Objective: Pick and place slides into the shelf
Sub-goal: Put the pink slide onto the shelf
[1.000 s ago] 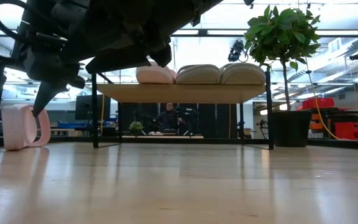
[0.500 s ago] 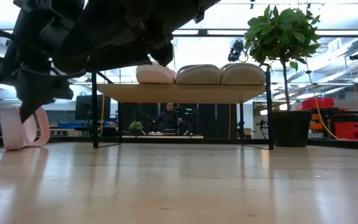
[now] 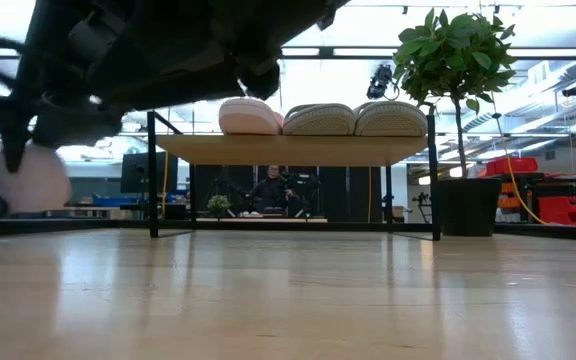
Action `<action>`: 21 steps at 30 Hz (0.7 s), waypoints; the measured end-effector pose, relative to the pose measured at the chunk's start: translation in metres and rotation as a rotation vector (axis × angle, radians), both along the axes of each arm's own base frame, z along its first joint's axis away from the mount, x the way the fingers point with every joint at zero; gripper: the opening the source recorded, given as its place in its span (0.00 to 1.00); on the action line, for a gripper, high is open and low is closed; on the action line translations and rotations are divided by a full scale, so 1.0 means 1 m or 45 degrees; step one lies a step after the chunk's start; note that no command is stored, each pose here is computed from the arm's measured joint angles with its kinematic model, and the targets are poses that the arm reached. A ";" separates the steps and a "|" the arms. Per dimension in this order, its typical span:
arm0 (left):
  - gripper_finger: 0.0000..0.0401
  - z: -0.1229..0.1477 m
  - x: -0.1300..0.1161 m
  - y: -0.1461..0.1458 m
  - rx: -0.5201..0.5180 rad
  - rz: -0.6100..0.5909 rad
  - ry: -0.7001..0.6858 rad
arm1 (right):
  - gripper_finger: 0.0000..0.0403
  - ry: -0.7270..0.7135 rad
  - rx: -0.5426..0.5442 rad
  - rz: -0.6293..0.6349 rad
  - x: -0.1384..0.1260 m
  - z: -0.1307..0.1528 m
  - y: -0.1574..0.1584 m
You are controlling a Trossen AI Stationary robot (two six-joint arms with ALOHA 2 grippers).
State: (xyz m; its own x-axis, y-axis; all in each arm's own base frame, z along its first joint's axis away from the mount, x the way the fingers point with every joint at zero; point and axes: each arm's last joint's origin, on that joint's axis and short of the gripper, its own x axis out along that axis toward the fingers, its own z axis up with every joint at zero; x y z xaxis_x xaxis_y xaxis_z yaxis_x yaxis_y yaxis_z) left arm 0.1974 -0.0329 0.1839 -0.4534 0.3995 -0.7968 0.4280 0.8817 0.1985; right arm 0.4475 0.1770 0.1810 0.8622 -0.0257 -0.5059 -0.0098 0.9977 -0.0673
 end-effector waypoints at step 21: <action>0.20 0.136 0.035 -0.066 0.004 -0.177 -0.792 | 0.52 -0.119 -0.408 0.030 -0.083 0.113 0.041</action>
